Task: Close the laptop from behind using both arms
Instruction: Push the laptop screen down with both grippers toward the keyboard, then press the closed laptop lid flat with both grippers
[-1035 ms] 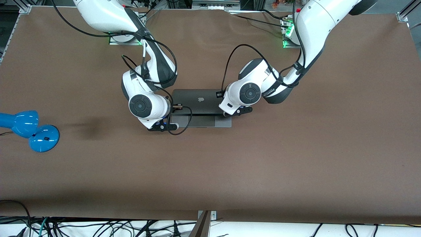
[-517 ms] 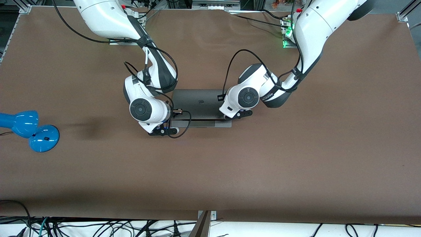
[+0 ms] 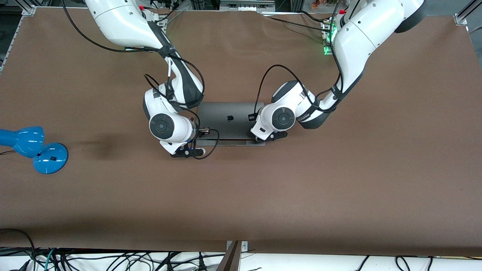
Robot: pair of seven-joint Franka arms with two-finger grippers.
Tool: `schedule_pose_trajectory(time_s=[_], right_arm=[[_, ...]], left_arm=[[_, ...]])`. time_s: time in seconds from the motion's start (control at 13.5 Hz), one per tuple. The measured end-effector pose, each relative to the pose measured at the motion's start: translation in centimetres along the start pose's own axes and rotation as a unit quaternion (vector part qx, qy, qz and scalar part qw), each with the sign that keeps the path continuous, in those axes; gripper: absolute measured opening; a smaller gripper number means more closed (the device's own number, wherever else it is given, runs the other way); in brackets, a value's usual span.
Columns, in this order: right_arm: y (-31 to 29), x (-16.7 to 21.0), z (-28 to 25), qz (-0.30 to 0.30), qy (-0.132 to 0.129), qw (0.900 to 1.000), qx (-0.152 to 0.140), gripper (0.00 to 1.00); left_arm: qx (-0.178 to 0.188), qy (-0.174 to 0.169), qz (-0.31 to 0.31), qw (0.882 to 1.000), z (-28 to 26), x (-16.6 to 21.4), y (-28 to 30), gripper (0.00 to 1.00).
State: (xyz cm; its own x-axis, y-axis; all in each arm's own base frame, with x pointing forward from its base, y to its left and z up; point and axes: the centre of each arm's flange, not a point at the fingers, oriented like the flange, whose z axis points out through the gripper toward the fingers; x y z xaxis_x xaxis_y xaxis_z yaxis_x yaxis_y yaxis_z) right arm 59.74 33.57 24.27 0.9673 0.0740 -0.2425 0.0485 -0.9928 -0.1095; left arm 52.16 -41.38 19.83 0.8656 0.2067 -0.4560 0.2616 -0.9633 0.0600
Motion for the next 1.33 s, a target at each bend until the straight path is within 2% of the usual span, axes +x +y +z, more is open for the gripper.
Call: schedule_pose_trajectory(time_s=[0.67, 0.96, 1.33], right_arm=[[0.2, 0.9, 2.2, -0.011, 0.005, 1.0, -0.001, 0.01], [0.4, 1.7, 3.7, -0.016, 0.019, 1.0, 0.002, 0.01], [0.5, 2.0, 4.7, -0.018, 0.021, 1.0, 0.001, 0.01]], left_arm=[[-0.008, 0.004, -0.007, 1.0, 1.0, 1.8, 0.0, 0.01], [-0.009, 0.004, -0.013, 1.0, 1.3, 2.8, 0.0, 0.01], [-0.008, 0.002, -0.016, 1.0, 1.3, 3.0, 0.1, 0.01]])
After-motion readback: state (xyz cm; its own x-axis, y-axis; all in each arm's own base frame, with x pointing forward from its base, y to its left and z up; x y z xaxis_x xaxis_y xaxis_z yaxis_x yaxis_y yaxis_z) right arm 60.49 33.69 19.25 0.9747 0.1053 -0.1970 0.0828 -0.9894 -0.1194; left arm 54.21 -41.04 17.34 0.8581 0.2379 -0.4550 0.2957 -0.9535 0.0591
